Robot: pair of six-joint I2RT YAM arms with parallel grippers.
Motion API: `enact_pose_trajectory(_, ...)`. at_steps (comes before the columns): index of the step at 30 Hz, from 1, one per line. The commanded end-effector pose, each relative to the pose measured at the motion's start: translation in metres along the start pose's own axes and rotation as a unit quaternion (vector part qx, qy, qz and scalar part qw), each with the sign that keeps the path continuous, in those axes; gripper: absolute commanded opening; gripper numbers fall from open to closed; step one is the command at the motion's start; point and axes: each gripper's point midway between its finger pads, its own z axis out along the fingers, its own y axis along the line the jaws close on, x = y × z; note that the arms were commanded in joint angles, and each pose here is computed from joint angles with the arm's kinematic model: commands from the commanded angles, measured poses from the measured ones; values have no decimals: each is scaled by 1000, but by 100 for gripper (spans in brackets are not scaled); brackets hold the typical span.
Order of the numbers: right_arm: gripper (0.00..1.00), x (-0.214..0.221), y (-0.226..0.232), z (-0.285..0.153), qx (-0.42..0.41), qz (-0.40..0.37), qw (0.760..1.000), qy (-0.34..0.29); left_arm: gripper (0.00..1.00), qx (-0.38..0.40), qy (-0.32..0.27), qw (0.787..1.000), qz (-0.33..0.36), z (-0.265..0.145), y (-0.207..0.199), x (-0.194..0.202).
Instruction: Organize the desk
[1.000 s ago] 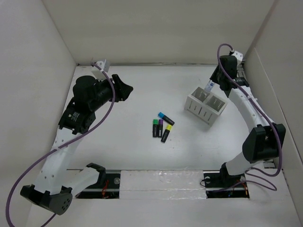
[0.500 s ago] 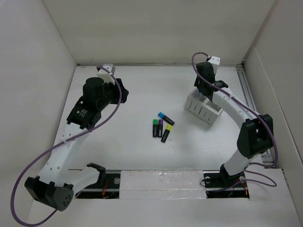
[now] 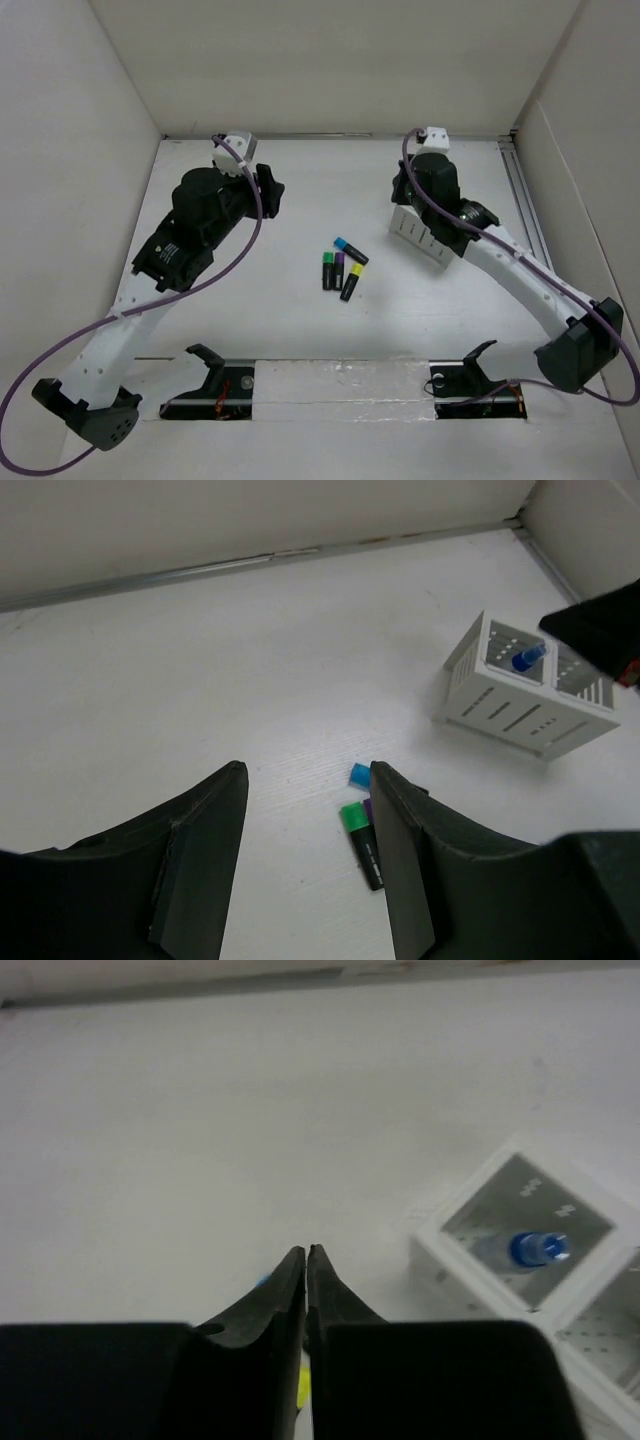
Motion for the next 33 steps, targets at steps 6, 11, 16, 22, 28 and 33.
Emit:
enact_pose_trajectory(6, 68, 123, 67, -11, -189, -99, 965, 152, 49, 46, -28, 997, -57, -19, -17, -10)
enact_pose_trajectory(11, 74, 178, 69, 16, -182, -149, 940, 247, 50, 54, -43, 995, -71, -31, -18, -13)
enact_pose_trajectory(16, 73, 185, 82, 48, -178, -188, 929, 264, 50, 63, -40, 995, -68, -34, -21, -14)
enact_pose_trajectory(22, 73, 212, 83, 69, -171, -220, 908, 312, 50, 39, -44, 996, -73, -39, -11, -7)
enact_pose_trajectory(28, 67, 225, 82, 78, -151, -214, 912, 316, 50, 21, -50, 996, -71, -45, -3, -7)
enact_pose_trajectory(33, 63, 236, 78, 79, -157, -221, 901, 338, 50, 24, -53, 996, -69, -44, -4, -9)
